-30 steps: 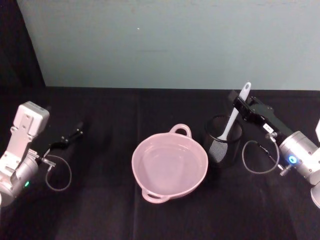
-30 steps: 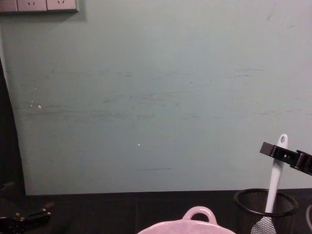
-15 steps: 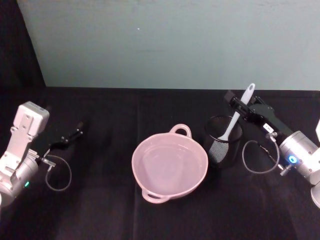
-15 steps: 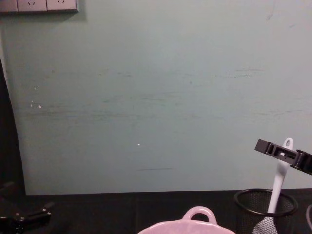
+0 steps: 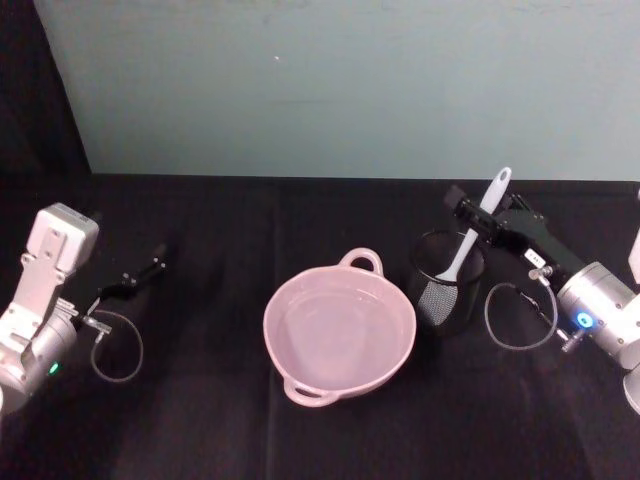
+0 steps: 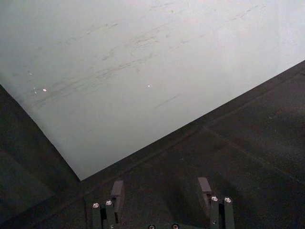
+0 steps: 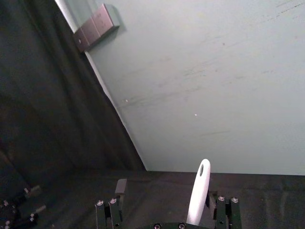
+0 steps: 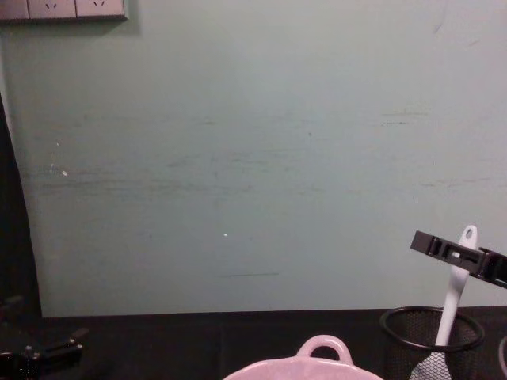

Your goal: Use the one hand to pick up the spoon and stir the clear water in the bowl.

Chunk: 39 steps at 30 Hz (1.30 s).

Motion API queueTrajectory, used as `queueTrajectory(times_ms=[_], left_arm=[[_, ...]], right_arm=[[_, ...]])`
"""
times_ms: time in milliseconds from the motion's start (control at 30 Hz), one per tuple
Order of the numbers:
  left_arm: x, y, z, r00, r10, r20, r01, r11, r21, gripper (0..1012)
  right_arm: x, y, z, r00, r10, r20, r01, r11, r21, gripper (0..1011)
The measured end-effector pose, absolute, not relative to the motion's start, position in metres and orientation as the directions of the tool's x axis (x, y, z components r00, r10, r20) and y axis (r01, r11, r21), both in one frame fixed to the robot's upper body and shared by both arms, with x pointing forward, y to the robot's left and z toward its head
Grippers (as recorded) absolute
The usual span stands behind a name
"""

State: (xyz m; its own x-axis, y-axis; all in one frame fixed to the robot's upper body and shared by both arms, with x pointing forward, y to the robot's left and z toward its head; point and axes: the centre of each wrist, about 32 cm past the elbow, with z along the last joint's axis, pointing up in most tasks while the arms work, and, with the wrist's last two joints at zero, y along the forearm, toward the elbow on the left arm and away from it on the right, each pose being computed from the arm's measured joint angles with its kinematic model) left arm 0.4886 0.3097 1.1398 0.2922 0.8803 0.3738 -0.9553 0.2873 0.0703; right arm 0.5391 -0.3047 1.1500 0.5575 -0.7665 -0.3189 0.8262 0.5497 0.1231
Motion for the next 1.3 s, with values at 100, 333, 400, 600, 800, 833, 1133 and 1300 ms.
queueTrajectory(times_ms=[100,333,400,600,800,833,1133,1300], left_arm=[[0.489,0.31,1.14,0.292,0.88,0.374,-0.955,0.287,0.07,1005],[0.489,0.31,1.14,0.292,0.88,0.374,-0.955,0.287,0.07,1005],[0.489,0.31,1.14,0.292,0.88,0.374,-0.955,0.287,0.07,1005],[0.489,0.31,1.14,0.292,0.88,0.374,-0.955,0.287,0.07,1005],[0.489,0.31,1.14,0.292,0.88,0.374,-0.955,0.287,0.07,1005],[0.489,0.31,1.14,0.292,0.88,0.374,-0.955,0.287,0.07,1005],[0.489,0.31,1.14,0.292,0.88,0.374,-0.955,0.287,0.07,1005],[0.489,0.31,1.14,0.292,0.88,0.374,-0.955,0.287,0.07,1005]], right_arm=[[0.539,-0.305,1.152,0.555,-0.778,-0.294,0.828,0.55,0.108,1002],[0.536,-0.307,1.155,0.528,-0.824,-0.205,0.848,0.526,0.072,1002],[0.534,-0.307,1.156,0.513,-0.845,-0.154,0.858,0.51,0.061,1002],[0.529,-0.304,1.156,0.471,-0.882,0.008,0.882,0.471,0.026,1002],[0.524,-0.301,1.157,0.441,-0.887,0.141,0.895,0.446,0.007,1002],[0.522,-0.3,1.157,0.435,-0.885,0.17,0.897,0.442,0.006,1002],[0.502,-0.305,1.159,0.4,-0.881,0.253,0.908,0.418,0.02,1002],[0.481,-0.311,1.161,0.369,-0.889,0.273,0.918,0.394,0.042,1002]])
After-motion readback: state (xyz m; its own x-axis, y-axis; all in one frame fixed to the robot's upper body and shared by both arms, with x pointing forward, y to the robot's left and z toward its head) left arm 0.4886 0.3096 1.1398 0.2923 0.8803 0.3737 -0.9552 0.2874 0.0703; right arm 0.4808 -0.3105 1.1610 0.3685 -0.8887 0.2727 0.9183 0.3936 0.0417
